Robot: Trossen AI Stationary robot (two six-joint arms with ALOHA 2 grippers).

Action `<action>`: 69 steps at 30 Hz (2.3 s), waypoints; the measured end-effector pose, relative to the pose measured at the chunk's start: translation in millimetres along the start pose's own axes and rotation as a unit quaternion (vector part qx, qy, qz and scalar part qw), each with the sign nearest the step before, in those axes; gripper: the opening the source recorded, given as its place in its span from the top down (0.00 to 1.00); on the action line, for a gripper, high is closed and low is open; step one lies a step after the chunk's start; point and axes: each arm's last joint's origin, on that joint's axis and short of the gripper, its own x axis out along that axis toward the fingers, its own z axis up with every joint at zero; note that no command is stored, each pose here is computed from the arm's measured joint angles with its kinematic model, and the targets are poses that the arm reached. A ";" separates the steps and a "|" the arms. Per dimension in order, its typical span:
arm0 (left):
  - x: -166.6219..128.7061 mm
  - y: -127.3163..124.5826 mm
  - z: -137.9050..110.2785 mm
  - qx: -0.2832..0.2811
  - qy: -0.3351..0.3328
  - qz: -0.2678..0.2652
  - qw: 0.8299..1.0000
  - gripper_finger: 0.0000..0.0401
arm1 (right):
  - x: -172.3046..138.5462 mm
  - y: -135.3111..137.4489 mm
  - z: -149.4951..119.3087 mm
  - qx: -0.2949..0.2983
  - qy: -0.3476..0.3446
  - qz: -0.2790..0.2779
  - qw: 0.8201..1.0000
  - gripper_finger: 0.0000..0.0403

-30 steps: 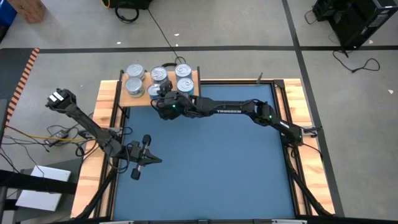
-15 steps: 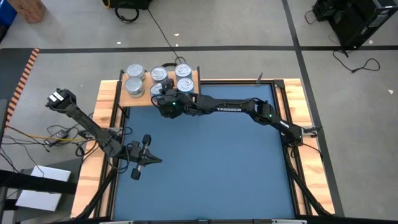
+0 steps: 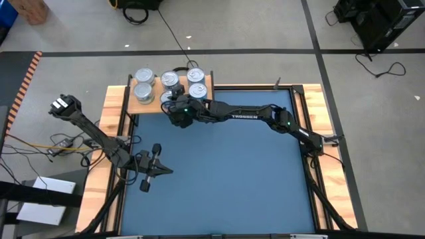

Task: Stack canned seafood by type on shelf
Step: Stack the blue tuna can on top of the blue tuna can on the shelf, then return to Home Position

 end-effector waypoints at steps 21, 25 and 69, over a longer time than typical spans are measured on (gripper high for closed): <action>0.0 -0.5 -0.1 0.000 0.001 -0.010 1.000 1.00 | 9.3 -14.1 -14.8 0.164 -0.040 0.016 0.985 0.39; 0.0 -0.6 -0.2 0.000 0.001 -0.011 1.000 1.00 | 9.5 -14.2 -15.1 0.205 -0.045 0.024 0.977 0.37; 9.2 22.4 4.1 -0.018 -0.012 0.021 1.000 1.00 | -30.9 -13.9 23.1 0.260 -0.148 0.137 0.944 0.99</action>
